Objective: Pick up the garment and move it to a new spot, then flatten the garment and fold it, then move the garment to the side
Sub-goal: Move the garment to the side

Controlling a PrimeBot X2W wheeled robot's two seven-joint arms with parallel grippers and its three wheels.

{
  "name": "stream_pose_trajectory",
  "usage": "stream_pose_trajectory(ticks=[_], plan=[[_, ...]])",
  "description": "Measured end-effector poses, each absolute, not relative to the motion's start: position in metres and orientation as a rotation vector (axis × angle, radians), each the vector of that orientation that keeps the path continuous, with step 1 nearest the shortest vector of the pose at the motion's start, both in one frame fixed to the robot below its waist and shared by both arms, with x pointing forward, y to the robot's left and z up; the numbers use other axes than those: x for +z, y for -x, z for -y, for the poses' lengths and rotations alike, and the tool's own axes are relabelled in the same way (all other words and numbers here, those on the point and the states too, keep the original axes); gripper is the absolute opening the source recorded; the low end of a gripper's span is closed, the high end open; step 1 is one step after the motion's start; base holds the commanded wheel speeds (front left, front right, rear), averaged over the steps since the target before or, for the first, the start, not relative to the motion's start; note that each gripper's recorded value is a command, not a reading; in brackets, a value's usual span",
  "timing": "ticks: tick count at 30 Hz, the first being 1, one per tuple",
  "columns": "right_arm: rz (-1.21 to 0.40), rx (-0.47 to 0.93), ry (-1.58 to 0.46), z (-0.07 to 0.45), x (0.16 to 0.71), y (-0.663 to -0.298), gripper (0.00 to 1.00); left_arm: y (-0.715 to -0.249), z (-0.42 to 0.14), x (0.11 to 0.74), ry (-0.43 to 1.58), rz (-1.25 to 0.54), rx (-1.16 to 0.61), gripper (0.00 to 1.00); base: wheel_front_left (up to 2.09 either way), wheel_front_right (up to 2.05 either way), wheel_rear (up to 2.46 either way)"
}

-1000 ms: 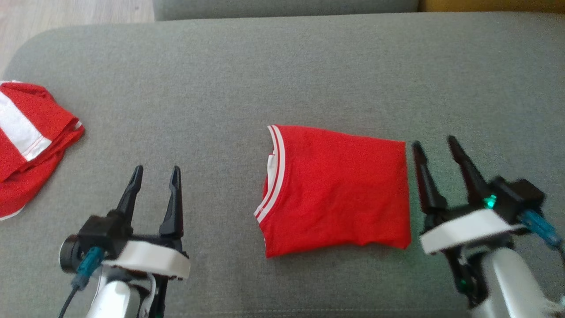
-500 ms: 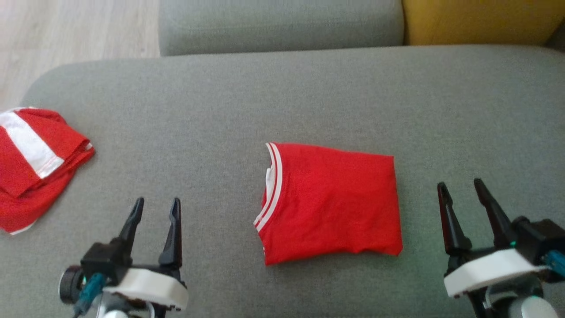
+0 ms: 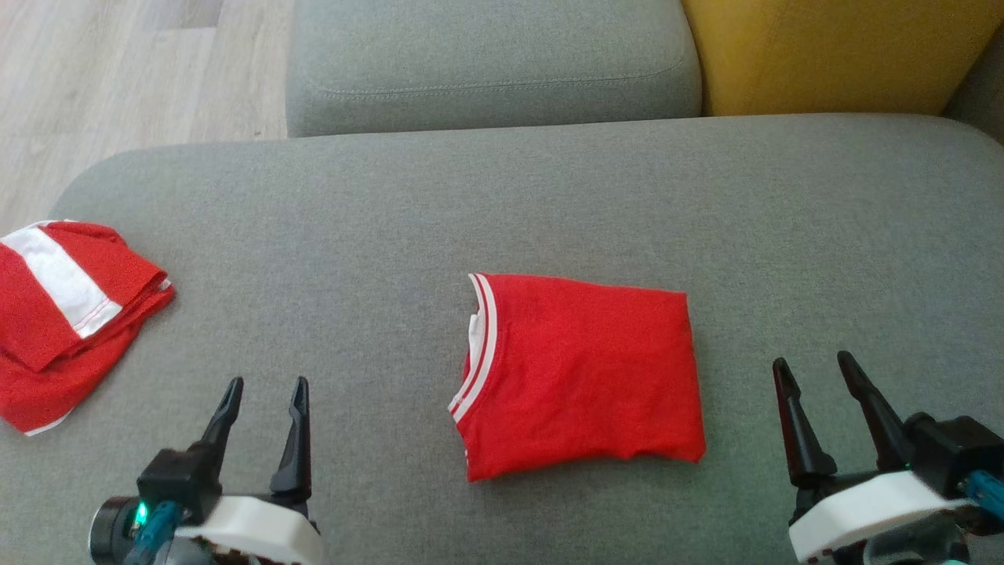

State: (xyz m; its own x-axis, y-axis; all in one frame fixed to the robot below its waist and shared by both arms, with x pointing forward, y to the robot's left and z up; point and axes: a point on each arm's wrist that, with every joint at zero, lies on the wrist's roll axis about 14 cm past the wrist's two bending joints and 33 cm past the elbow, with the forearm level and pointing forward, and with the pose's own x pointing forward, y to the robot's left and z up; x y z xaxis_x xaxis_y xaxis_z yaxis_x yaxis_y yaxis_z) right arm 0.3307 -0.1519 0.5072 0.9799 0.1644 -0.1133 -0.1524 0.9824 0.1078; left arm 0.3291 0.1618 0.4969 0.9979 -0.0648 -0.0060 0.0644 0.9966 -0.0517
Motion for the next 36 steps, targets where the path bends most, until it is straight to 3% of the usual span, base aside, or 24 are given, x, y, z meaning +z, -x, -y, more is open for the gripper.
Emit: stream_pose_trajectory(ticks=[26,36], plan=[[-0.137,0.163,-0.110,0.148,0.504,-0.333,1.00,-0.325,-0.169,0.495,0.037,-0.020,-0.041,1.00,0.00,0.00,0.00],[-0.343,0.202,-0.154,0.131,0.444,-0.351,1.00,-0.344,-0.177,0.504,0.038,0.017,-0.015,1.00,0.00,0.00,0.00]])
